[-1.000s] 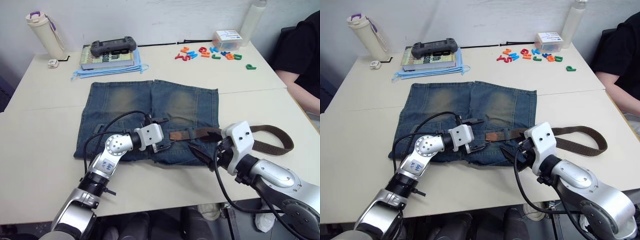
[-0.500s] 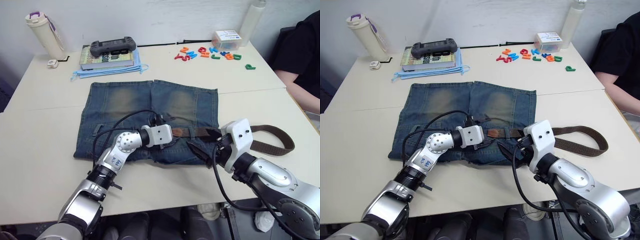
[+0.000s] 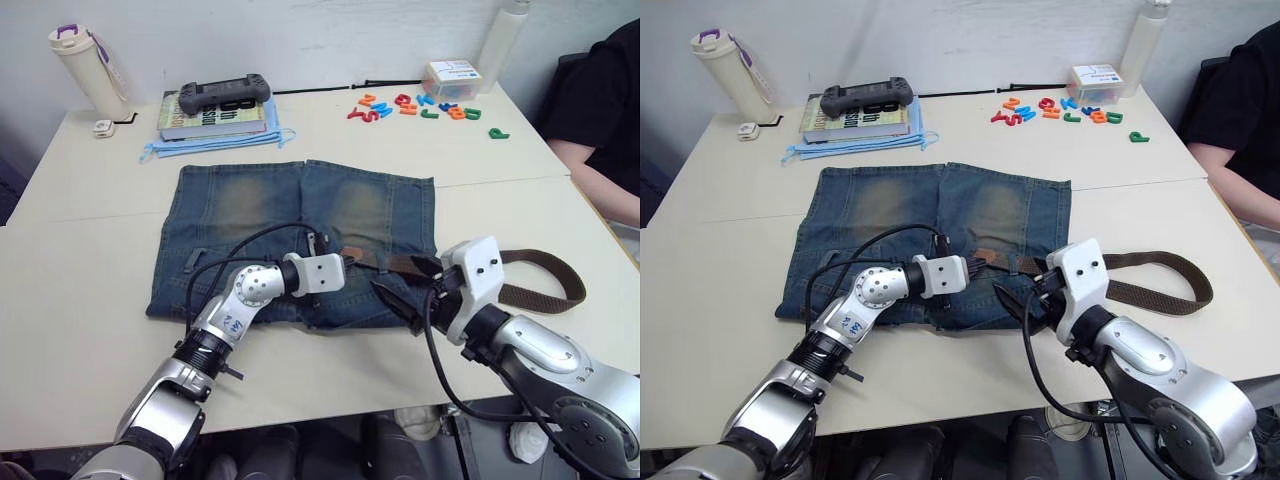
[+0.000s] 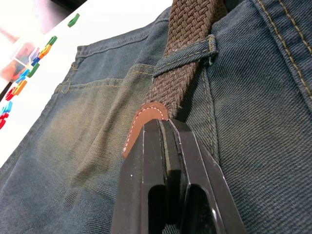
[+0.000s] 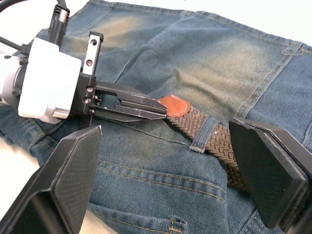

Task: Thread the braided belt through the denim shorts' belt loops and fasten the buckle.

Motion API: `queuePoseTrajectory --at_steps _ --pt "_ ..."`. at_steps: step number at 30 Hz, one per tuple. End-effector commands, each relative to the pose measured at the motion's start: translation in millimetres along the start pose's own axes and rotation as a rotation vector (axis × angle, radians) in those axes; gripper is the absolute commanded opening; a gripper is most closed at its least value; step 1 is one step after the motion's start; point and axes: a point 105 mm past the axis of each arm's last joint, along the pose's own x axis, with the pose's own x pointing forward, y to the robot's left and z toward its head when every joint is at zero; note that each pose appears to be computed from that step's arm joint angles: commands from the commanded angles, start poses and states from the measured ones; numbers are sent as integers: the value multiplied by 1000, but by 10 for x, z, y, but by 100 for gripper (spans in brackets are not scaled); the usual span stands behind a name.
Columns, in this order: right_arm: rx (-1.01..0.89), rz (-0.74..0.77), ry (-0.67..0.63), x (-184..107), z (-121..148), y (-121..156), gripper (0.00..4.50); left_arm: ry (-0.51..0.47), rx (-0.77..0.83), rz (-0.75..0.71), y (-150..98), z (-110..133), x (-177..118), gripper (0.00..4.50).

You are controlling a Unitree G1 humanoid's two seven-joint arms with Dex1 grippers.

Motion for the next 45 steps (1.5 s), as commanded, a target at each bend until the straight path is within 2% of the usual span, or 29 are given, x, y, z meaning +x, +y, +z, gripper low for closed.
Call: queuePoseTrajectory --at_steps 1,6,8,9,11,14,22,25,29,30,36,40,45 --pt "-42 23 -37 -38 80 120 450 34 -19 5 -53 -107 -119 7" --pt "-34 34 -42 -12 76 155 450 29 -31 37 -44 -110 -217 7" --pt "-33 33 -42 -9 75 156 450 36 -22 40 -49 -126 -224 67" --pt "-32 33 -43 -8 75 157 450 40 -20 38 -52 -134 -219 82" --pt "-30 34 -45 -6 79 160 450 45 -15 35 -49 -143 -199 178" --pt "-28 32 -51 -5 89 162 450 63 8 12 -72 -179 -150 293" --pt "-19 27 -69 -21 122 180 450 88 11 -24 -74 -225 77 293" --pt "-15 23 -72 -30 124 185 450 95 -3 -38 -94 -242 105 201" --pt "-11 19 -76 -37 129 189 450 94 -16 -54 -122 -245 89 23" --pt "-11 17 -76 -38 130 188 450 93 -16 -54 -121 -242 81 7" --pt "-10 16 -76 -34 128 195 450 49 -32 -13 -32 -127 21 7" --pt "-18 11 -59 -15 100 198 450 -24 5 53 100 58 -218 7" --pt "-13 -52 12 90 -53 126 450 -2 21 33 27 53 -472 7"
